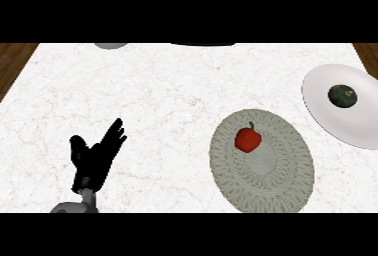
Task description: Pick the squash from the placemat and place it in the plate
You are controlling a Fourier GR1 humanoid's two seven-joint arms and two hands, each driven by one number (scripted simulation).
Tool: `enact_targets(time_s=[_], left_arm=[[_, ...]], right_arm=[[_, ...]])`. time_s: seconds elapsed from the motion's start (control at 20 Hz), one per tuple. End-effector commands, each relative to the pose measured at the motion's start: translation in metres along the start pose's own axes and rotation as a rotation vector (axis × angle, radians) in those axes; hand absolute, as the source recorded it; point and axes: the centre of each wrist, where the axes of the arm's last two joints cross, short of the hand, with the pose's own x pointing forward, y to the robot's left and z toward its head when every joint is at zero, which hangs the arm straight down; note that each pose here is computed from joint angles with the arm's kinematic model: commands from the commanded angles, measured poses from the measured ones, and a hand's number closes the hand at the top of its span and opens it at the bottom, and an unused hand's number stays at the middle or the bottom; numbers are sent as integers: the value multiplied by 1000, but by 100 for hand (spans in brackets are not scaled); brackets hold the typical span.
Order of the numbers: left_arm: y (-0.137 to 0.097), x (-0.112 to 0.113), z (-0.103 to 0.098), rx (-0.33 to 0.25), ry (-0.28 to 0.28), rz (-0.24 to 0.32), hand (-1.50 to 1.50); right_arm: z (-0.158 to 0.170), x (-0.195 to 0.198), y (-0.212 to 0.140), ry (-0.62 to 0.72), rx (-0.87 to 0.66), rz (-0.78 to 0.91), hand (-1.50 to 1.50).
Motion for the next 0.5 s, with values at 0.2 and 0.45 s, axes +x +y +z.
enact_targets(time_s=[0.2,0.45], left_arm=[[-3,0,9,9,18,13,0],[-2,3,-3,31,15,-8,0]], right_arm=[[45,-12,-50,18,149,-18,-150],[71,-27,-57,-2,189,76,-150]])
